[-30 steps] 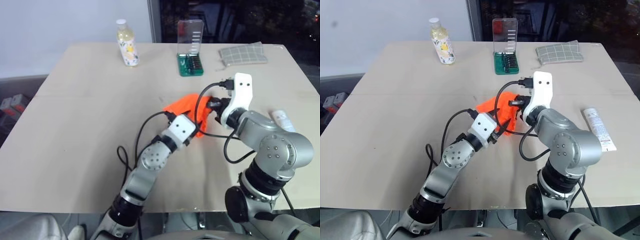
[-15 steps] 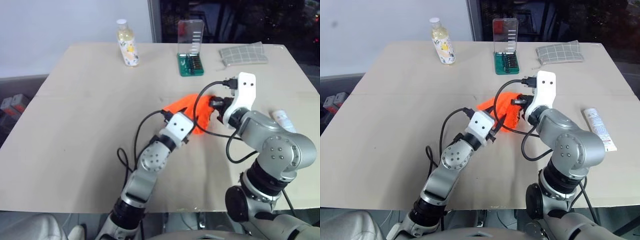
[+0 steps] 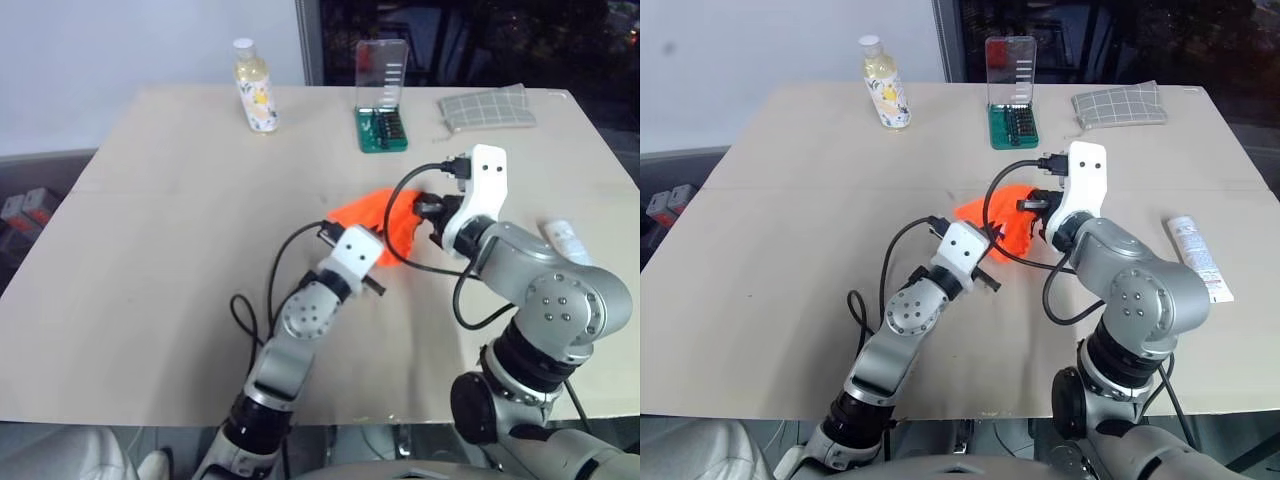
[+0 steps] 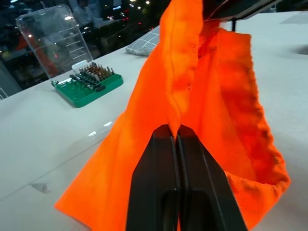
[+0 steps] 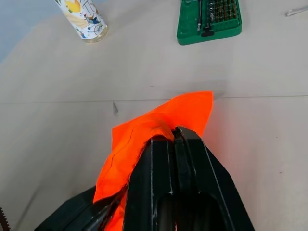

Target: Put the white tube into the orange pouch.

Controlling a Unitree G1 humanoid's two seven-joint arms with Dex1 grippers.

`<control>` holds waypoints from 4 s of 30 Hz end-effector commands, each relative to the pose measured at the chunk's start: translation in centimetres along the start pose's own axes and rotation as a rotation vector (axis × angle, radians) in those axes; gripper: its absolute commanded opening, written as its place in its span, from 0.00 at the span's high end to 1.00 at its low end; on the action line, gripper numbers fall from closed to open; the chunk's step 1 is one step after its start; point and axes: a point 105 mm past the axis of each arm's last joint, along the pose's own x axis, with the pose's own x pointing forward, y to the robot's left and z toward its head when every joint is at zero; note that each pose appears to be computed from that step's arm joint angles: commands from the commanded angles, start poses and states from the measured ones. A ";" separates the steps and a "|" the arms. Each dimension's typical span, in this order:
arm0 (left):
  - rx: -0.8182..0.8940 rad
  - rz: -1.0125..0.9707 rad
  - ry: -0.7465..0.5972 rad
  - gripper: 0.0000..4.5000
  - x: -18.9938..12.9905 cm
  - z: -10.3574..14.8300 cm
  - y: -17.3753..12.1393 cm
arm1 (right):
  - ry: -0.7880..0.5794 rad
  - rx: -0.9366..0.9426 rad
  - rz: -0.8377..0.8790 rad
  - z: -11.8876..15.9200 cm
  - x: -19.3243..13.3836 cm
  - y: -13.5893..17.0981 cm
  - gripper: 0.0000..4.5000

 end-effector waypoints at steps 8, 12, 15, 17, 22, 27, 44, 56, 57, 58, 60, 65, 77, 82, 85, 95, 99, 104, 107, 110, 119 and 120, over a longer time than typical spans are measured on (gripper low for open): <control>-0.431 -0.181 -0.198 1.00 -0.4 5.2 0.1 | 0.017 -0.111 0.181 -0.6 -3.1 -2.3 0.83; -0.582 -0.255 -0.172 1.00 0.1 4.7 0.2 | 0.073 -0.302 0.181 -1.1 -4.7 -3.9 0.45; -0.626 -0.277 -0.133 1.00 0.4 3.7 0.8 | 0.064 -0.385 0.237 -0.9 -6.3 -4.3 0.36; -0.646 -0.307 -0.118 1.00 0.5 3.3 0.8 | 0.075 -0.434 0.285 -1.2 -7.5 -4.2 0.36; -0.658 -0.352 -0.098 1.00 0.8 3.0 0.8 | 0.096 -0.458 0.074 -1.6 -8.8 -9.3 0.36; -0.641 -0.379 -0.088 1.00 0.9 3.0 0.5 | 0.026 -0.387 -0.374 -0.6 -10.3 -19.0 0.36; -0.645 -0.352 -0.109 1.00 1.3 3.2 0.0 | 0.128 -0.358 -0.473 -4.4 -10.6 -27.1 0.01; -0.640 -0.314 -0.110 1.00 1.4 2.9 0.3 | 0.143 -0.019 -0.394 -6.3 -9.1 -26.8 0.23; -0.640 -0.313 -0.110 1.00 1.4 2.9 0.3 | 0.148 -0.036 -0.392 -6.3 -9.1 -26.8 0.31; -0.640 -0.311 -0.110 1.00 1.4 2.9 0.4 | 0.152 -0.056 -0.388 -6.2 -9.0 -26.6 0.45; -0.641 -0.309 -0.109 1.00 1.4 2.8 0.4 | 0.166 -0.116 -0.346 -6.1 -8.9 -25.8 0.65; -0.640 -0.315 -0.101 1.00 1.4 2.6 0.3 | 0.177 -0.215 -0.227 -5.3 -8.8 -23.4 0.65; -0.636 -0.322 -0.087 1.00 1.6 2.3 0.3 | 0.031 -0.319 0.418 0.6 -10.7 -7.6 0.65; -0.648 -0.329 -0.084 1.00 1.5 2.3 -0.1 | 0.167 -0.369 0.610 -1.6 -11.6 -3.8 0.65; -0.648 -0.335 -0.088 1.00 1.5 2.4 -0.3 | 0.242 -0.392 0.582 -3.3 -10.5 -3.6 0.65; -0.633 -0.383 -0.106 1.00 1.3 2.9 -1.2 | 0.293 -0.370 0.351 -3.9 -7.1 -7.0 0.65; -0.625 -0.418 -0.107 1.00 1.2 3.0 -1.8 | 0.296 -0.356 0.318 -3.6 -6.4 -7.0 0.65; -0.619 -0.461 -0.112 1.00 1.8 3.5 -2.8 | 0.301 -0.397 0.319 -3.4 -4.7 -5.2 0.65; -0.612 -0.483 -0.113 1.00 1.9 3.5 -3.2 | 0.325 -0.501 0.300 -3.7 -3.3 -4.2 0.65; -0.598 -0.501 -0.113 1.00 1.8 3.6 -3.5 | 0.333 -0.559 0.220 -4.0 -1.8 -4.5 0.65; -0.619 -0.520 -0.107 1.00 0.9 3.6 -4.1 | 0.232 -0.615 0.139 -3.0 1.1 -3.7 0.45; -0.620 -0.519 -0.106 1.00 0.9 3.5 -4.0 | 0.218 -0.621 0.138 -2.8 1.2 -3.6 0.35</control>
